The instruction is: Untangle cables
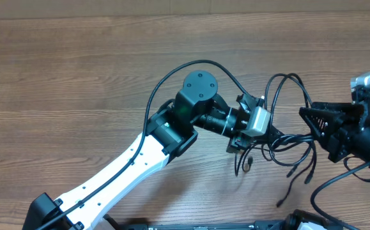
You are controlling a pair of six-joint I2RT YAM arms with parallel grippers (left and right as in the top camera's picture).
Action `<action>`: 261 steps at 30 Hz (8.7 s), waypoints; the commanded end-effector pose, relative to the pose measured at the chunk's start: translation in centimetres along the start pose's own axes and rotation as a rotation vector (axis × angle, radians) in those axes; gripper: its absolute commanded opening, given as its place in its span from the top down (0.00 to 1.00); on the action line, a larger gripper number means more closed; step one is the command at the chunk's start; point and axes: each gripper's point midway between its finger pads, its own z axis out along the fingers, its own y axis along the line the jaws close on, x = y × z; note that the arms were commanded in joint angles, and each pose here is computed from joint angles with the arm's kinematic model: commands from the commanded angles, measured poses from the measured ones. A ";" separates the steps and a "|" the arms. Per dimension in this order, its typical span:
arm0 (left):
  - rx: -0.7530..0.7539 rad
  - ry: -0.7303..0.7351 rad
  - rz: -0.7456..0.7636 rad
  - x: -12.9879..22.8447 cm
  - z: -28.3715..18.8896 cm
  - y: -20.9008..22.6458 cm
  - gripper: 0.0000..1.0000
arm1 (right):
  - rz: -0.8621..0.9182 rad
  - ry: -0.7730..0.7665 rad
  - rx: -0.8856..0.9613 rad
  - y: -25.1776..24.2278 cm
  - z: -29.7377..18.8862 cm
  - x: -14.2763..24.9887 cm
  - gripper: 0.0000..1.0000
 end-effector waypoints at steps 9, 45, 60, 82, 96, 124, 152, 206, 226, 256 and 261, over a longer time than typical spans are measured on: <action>-0.013 -0.005 -0.008 -0.4 0.1 0.1 0.96 | -0.004 -0.003 -0.007 -0.1 0.1 -0.3 0.96; 0.230 0.038 -0.178 1.3 0.3 -4.6 0.96 | -0.418 -0.424 0.046 0.3 -2.4 -11.8 0.96; 0.357 0.056 -0.204 1.4 3.2 -8.8 0.96 | -0.439 -0.441 0.051 -0.2 -2.2 -12.6 0.96; 0.333 0.061 -0.208 1.6 3.2 -8.3 0.96 | -0.244 -0.348 0.534 -9.6 -3.2 -11.6 0.73; 0.206 0.059 -0.166 2.0 1.3 -4.8 0.96 | -0.004 -0.208 0.482 -9.9 -1.6 -7.0 0.00; 0.190 -0.026 0.106 -0.2 -1.0 -3.0 0.96 | 0.108 0.020 -0.038 -1.6 1.7 -0.8 0.25; 0.189 -0.033 0.159 -0.3 -0.6 -3.2 0.96 | 0.233 0.027 -0.061 -1.8 2.1 -1.0 0.41; 0.279 -0.049 0.258 -0.1 1.8 -6.1 0.96 | 0.124 -0.135 -0.028 -3.1 2.0 -5.6 0.96; 0.310 -0.016 0.179 0.9 3.0 -7.5 0.96 | 0.319 -0.103 0.217 -9.8 3.5 -5.2 0.96; -0.213 0.200 0.275 2.2 0.2 1.0 0.96 | 0.300 -0.072 0.241 -0.2 -3.5 1.5 0.00; -0.214 0.192 0.347 1.8 0.3 1.1 0.96 | 0.360 -0.004 0.227 0.6 -3.5 3.6 0.03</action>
